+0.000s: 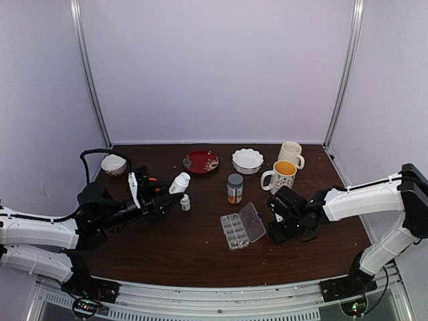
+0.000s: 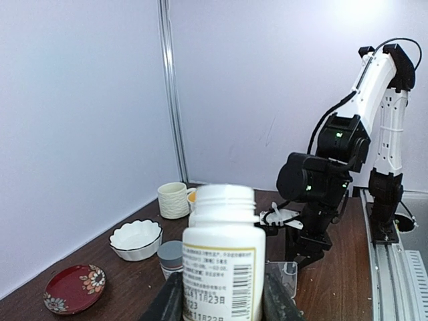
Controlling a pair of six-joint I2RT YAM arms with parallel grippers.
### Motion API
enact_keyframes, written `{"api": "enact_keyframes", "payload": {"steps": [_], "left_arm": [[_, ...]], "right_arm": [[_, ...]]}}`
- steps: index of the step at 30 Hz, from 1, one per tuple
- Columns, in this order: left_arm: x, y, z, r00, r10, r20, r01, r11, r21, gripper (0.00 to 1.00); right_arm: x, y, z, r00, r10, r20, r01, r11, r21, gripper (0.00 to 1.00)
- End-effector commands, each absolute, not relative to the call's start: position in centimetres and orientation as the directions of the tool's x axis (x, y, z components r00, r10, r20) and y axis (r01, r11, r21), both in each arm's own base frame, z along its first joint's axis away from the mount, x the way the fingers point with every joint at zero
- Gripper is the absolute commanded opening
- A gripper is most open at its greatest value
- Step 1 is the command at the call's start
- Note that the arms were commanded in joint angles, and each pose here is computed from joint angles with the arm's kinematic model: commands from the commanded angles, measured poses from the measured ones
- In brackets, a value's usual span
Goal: Sort the pills into containers
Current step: Pick up the lid of the pill bottle from the center of the board, then close the lid of the pill bottle on the pill bottle.
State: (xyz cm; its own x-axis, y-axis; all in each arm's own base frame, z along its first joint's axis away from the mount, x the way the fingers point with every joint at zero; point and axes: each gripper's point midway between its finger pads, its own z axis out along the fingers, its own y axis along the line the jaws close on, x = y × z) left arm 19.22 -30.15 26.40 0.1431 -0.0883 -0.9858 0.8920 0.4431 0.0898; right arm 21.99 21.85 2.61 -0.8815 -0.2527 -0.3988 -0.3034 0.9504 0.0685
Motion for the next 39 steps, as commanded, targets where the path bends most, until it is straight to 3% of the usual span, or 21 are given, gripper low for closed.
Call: {"api": "enact_keyframes", "payload": {"steps": [1, 9, 15, 21, 25, 27, 32, 39], "left_arm": [[19.3, -29.4, 27.7, 0.167, -0.131, -0.977, 0.880, 0.466, 0.088, 0.00], [19.4, -29.6, 27.7, 0.165, -0.122, -0.979, 0.883, 0.461, 0.091, 0.00], [19.4, -30.0, 27.5, 0.158, -0.102, -0.982, 0.887, 0.452, 0.096, 0.00], [19.4, -30.6, 28.0, 0.155, -0.109, -0.982, 0.898, 0.429, 0.094, 0.00], [18.9, -31.9, 28.6, 0.130, -0.111, -0.985, 0.933, 0.350, 0.083, 0.00], [18.4, -32.7, 29.1, 0.100, -0.127, -0.987, 0.959, 0.277, 0.061, 0.00], [17.3, -34.6, 30.5, 0.043, -0.147, -0.988, 0.996, 0.080, 0.032, 0.00], [16.7, -36.2, 31.2, 0.014, -0.091, -0.996, 0.999, -0.034, 0.017, 0.00]], "right_arm": [[22.2, 21.9, 2.9, -0.873, -0.272, -0.405, -0.313, 0.949, 0.037, 0.43], [22.2, 22.1, 2.2, -0.874, -0.285, -0.392, -0.320, 0.947, 0.024, 0.37], [22.4, 22.3, 3.3, -0.863, -0.278, -0.422, -0.323, 0.946, 0.039, 0.24], [23.5, 21.6, 9.5, -0.791, -0.218, -0.571, -0.306, 0.950, 0.061, 0.23], [24.1, 22.5, 15.8, -0.695, -0.200, -0.691, -0.375, 0.920, 0.111, 0.20], [23.6, 24.6, 19.5, -0.616, -0.194, -0.763, -0.496, 0.848, 0.185, 0.20], [19.5, 30.6, 28.8, -0.402, -0.129, -0.907, -0.816, 0.499, 0.290, 0.19], [17.8, 33.9, 34.6, -0.255, -0.079, -0.964, -0.928, 0.301, 0.221, 0.19]]}}
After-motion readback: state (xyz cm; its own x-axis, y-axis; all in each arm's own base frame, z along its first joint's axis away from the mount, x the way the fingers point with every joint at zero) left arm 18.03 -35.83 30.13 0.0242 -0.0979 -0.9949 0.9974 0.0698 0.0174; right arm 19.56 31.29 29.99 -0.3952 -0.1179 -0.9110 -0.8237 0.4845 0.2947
